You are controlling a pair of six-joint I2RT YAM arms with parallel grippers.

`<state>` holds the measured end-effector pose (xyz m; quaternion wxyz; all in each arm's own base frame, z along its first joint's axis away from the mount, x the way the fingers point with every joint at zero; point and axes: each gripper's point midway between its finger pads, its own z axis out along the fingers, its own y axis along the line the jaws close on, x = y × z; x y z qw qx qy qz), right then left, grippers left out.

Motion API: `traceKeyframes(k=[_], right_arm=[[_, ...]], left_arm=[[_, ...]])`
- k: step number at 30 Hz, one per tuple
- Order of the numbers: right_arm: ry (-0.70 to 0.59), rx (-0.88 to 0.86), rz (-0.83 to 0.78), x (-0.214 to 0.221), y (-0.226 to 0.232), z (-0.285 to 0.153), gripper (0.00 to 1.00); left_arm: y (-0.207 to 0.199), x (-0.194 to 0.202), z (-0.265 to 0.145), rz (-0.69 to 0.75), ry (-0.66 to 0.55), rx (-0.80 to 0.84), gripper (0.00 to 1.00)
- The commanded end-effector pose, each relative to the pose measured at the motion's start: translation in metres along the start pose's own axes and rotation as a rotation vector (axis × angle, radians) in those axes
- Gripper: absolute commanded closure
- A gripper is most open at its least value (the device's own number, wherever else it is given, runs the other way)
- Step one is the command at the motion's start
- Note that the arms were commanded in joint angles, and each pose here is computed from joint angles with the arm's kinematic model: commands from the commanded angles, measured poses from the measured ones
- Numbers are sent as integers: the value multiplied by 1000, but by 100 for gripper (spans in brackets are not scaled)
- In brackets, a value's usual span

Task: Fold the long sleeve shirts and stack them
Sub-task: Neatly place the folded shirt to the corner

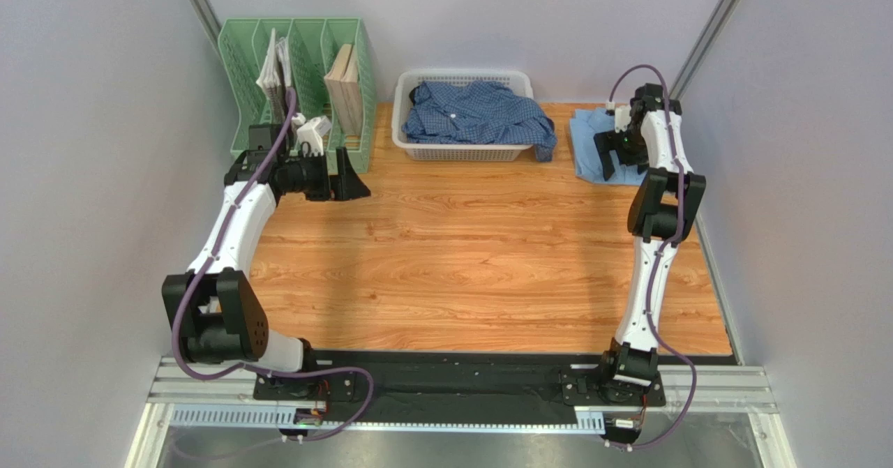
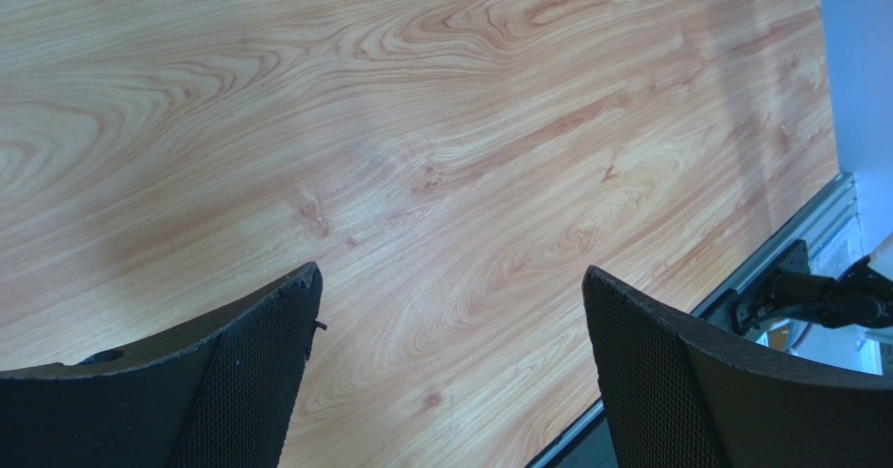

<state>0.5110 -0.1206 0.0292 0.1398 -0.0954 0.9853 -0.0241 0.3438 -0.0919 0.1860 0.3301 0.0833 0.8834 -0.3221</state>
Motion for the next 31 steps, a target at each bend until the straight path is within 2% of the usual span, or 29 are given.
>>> traceKeyframes(k=[1,5,6,7,8,9,12,13,15,16,17,19,20,21,22,23,24,26,31], right_arm=[[-143,44,-23,-41,-1,-12,0],[-288,108,-17,-67,-11,-88,0],[-357,133,-18,-74,-14,-128,0],[-386,118,-19,-75,-10,-143,0],[-411,111,-23,-74,-7,-160,0],[-476,122,-34,-73,-2,-201,0],[-486,26,-56,-50,27,-232,0],[-531,-14,-70,-40,43,-261,0],[-468,-103,-54,-10,68,-256,0],[-514,-135,-71,2,83,-281,0],[-439,-192,-57,26,98,-261,0],[-466,-248,-72,49,127,-279,0],[-469,-267,-76,59,138,-278,0],[-407,-317,-79,80,158,-257,0],[-385,-325,-79,93,168,-250,0],[-449,-303,-100,98,175,-262,0],[-385,-313,-112,119,188,-239,0],[-393,-328,-122,143,211,-231,0],[-381,-281,-119,167,211,-216,0]], left_arm=[[-6,-22,-11,76,-45,10,1],[-12,-45,-25,136,-61,-15,1],[-13,-39,-26,124,-15,-10,1],[-19,-41,-30,148,-5,10,1],[-23,-51,-38,196,-22,0,1],[-26,-50,-43,192,-14,-11,1],[-27,-44,-55,219,21,-48,1],[-25,-40,-57,226,32,-64,1],[-28,-31,-63,267,33,-69,1],[-23,-18,-61,262,59,-77,1],[-24,-11,-61,274,70,-85,1],[-21,8,-63,289,88,-103,1],[-22,15,-64,299,93,-102,1],[-24,19,-66,318,83,-108,1],[-17,33,-63,301,113,-123,1],[-16,39,-62,304,116,-125,1],[-16,42,-63,310,109,-134,1],[-9,63,-63,308,139,-150,1],[-10,67,-67,334,125,-168,1]])
